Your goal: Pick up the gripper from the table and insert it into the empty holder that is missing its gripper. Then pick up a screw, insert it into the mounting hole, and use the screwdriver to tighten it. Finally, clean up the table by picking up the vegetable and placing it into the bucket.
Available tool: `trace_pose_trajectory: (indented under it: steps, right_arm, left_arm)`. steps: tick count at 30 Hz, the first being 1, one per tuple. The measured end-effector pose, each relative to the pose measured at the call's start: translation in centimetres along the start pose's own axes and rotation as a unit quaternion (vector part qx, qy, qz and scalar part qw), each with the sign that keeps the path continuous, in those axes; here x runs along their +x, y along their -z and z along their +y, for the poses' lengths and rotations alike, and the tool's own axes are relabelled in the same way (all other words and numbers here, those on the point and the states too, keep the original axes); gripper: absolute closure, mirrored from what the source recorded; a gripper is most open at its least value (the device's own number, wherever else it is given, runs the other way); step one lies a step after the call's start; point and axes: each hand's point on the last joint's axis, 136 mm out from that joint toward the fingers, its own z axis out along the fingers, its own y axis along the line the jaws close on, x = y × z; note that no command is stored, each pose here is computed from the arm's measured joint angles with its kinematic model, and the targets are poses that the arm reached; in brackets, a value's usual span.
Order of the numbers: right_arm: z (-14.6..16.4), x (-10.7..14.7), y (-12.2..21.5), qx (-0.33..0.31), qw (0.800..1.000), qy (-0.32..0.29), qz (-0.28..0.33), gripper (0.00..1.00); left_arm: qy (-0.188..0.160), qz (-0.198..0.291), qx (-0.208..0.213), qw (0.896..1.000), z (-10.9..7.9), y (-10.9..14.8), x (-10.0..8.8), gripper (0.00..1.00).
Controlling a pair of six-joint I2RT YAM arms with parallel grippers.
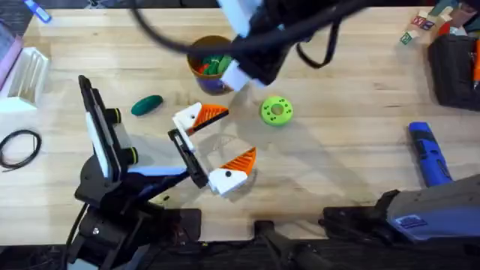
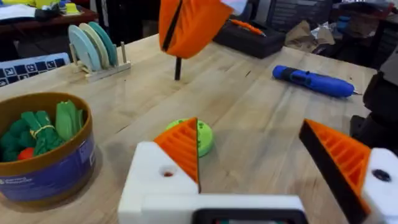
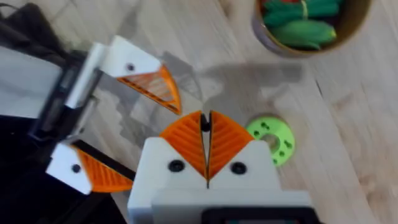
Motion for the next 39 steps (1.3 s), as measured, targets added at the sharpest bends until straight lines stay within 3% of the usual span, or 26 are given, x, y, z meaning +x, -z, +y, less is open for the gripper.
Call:
trace_pose_trajectory:
  steps: [5,12,22,39]
  right_arm:
    - [3.4,-2.0,-0.4,-0.018,0.998,0.047,-0.027,0.995]
    - [7.4,-2.6,-1.0,-0.046,0.994,0.091,-0.031,0.995]
    - [7.4,-3.7,-2.3,-0.045,0.994,0.095,-0.042,0.995]
    - [6.6,-3.0,-4.0,-0.033,0.994,0.102,-0.012,0.995]
  left_arm:
    - [0.0,0.0,0.0,1.0,0.0,0.0,0.0,0.013]
    - [0.0,0.0,0.0,1.0,0.0,0.0,0.0,0.013]
    - [0.0,0.0,0.0,1.0,0.0,0.0,0.0,0.013]
    - [0.002,0.0,0.0,1.0,0.0,0.0,0.0,0.013]
